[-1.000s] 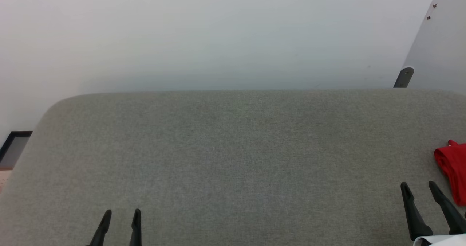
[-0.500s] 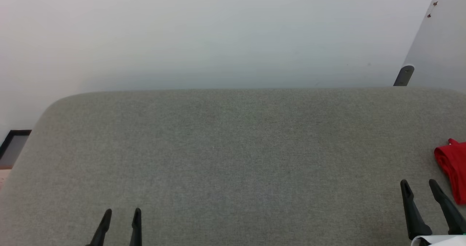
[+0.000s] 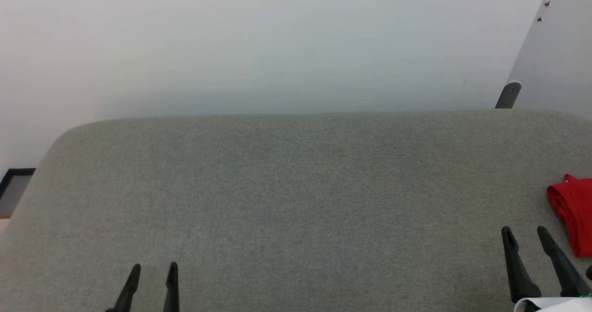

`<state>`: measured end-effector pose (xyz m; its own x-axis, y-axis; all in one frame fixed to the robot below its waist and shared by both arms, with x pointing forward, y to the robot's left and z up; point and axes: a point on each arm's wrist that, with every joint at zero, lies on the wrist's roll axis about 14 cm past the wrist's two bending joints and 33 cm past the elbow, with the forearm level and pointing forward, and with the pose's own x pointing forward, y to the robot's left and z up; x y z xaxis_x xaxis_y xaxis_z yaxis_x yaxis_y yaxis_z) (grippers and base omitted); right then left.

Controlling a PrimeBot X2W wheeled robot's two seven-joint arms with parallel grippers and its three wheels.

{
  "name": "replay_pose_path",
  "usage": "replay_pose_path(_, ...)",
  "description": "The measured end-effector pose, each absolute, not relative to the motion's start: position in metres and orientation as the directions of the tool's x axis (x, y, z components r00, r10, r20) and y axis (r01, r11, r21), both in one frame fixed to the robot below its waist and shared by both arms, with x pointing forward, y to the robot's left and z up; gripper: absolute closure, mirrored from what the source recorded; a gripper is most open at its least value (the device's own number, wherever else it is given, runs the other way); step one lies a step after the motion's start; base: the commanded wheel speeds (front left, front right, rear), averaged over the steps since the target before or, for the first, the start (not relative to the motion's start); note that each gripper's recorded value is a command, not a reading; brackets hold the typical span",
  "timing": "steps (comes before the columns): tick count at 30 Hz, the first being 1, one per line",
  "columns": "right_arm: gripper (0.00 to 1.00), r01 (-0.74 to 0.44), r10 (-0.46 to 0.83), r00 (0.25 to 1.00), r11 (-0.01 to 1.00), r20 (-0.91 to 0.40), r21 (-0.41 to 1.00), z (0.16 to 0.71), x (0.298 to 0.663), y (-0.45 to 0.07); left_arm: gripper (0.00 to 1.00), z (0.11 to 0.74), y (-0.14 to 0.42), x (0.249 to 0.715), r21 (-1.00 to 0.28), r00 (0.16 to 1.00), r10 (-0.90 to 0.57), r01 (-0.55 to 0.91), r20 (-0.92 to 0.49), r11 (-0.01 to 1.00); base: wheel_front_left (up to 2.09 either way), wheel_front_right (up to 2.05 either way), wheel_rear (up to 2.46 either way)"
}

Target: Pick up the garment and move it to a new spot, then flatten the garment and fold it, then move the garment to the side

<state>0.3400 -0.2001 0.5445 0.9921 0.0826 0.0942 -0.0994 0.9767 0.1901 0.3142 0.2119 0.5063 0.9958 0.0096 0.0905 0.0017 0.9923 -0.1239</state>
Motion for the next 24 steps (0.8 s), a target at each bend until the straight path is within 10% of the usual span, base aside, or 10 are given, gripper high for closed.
replay_pose_path(3,0.0,-0.1,0.082,0.992,0.975,0.097,0.2,0.545,0.339,-0.198,0.0,0.508,0.214,0.316,-0.123,0.995,0.015,-0.003,0.097,0.992,0.0,0.0,0.0)
replay_pose_path(4,1.0,-0.1,0.082,0.992,0.974,0.094,0.205,0.543,0.338,-0.198,1.0,0.507,0.214,0.316,-0.123,0.995,0.015,-0.003,0.094,0.992,0.0,0.0,0.0)
replay_pose_path(24,1.0,-0.038,0.048,0.999,0.88,-0.009,0.473,0.51,0.339,-0.199,1.0,0.482,0.216,0.32,-0.405,0.998,0.067,-0.067,-0.013,0.912,0.0,0.0,0.0)
